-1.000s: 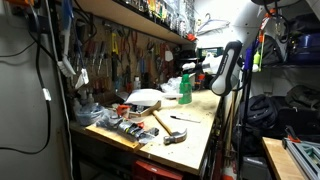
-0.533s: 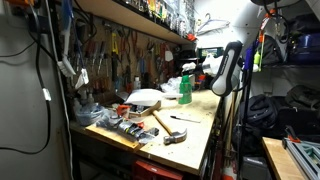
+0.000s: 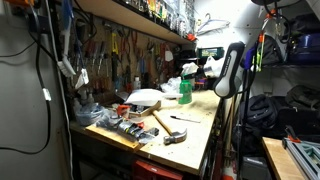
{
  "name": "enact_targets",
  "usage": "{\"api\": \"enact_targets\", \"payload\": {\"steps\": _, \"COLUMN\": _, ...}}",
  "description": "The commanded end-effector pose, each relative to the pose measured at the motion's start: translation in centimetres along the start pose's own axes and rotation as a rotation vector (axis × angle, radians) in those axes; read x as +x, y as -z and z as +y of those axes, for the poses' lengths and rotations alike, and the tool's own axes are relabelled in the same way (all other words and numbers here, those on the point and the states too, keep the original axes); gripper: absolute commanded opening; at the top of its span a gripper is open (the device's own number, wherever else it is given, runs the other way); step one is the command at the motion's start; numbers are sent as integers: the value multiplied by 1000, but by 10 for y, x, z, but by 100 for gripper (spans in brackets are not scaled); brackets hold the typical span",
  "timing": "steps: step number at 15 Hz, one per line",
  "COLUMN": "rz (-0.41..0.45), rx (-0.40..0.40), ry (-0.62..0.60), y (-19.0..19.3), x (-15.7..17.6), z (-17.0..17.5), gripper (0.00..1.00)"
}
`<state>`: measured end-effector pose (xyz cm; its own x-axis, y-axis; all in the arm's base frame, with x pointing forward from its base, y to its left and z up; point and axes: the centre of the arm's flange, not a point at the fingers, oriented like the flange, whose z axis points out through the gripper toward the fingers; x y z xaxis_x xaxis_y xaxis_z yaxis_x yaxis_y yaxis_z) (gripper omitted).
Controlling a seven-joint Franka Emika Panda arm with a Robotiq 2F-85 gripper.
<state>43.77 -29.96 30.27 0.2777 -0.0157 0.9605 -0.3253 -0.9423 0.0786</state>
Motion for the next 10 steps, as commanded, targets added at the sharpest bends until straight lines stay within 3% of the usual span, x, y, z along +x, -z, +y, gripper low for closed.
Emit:
{"api": "enact_targets", "payload": {"steps": 1, "rz": -98, "rx": 6, "ry": 16, "y": 31, "x": -1, "z": 6, "gripper": 99}}
{"api": "enact_targets", "payload": {"steps": 5, "rz": -192, "rx": 67, "ry": 42, "y": 67, "x": 6, "z": 11, "gripper": 100}}
{"api": "enact_targets", "payload": {"steps": 10, "rz": -302, "rx": 17, "ry": 82, "y": 114, "x": 34, "z": 22, "gripper": 100}}
